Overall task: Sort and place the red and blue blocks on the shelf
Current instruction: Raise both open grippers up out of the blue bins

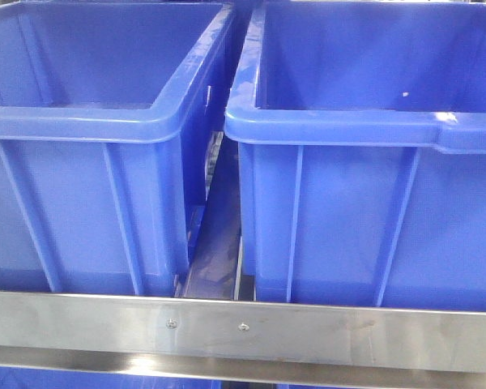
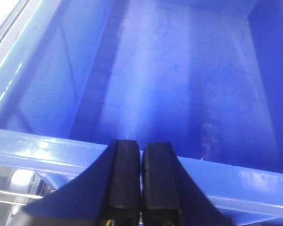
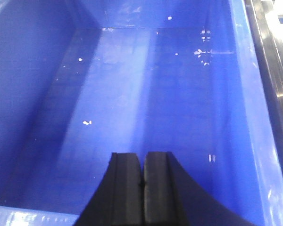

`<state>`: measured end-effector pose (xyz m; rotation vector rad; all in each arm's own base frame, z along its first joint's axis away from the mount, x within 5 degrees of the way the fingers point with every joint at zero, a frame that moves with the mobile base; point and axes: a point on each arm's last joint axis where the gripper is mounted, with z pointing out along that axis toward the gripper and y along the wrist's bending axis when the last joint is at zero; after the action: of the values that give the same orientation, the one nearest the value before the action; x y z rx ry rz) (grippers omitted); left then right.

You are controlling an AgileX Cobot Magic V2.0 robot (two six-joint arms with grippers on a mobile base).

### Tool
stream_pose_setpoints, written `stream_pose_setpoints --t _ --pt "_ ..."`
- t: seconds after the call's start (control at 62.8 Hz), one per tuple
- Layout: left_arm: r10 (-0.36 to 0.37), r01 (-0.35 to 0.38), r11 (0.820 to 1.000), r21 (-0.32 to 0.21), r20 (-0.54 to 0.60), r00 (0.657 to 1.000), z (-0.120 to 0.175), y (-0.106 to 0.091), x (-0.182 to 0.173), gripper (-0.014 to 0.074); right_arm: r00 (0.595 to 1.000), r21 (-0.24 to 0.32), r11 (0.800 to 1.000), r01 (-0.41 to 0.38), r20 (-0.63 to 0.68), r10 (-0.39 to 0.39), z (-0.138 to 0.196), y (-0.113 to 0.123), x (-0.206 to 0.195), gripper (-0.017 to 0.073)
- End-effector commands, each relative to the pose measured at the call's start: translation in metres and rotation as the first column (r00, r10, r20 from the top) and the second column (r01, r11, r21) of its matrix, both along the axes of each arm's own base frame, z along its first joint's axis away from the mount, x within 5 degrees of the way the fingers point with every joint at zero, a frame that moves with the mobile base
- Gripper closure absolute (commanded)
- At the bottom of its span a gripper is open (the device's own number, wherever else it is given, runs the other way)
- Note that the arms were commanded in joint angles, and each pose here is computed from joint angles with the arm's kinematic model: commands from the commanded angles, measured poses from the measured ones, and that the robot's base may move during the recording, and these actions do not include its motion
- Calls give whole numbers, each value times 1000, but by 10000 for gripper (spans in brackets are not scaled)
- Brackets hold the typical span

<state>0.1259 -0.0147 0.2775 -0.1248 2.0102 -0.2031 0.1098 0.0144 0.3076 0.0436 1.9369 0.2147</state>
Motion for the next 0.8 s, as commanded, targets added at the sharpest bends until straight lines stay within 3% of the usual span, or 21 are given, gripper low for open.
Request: stream_pose_setpoints --t 0.0,0.589,0.78 --pt "-9 12 1000 -23 103 995 16 -2 3 469 995 -3 1000 3 104 -2 16 0 2 510" --pt "-9 12 1000 -23 103 995 16 -2 3 469 993 -2 1000 4 117 -4 17 -1 -3 510" --pt "-9 12 1000 -23 103 995 16 -2 3 469 983 -11 1000 29 183 -27 20 -5 -15 510"
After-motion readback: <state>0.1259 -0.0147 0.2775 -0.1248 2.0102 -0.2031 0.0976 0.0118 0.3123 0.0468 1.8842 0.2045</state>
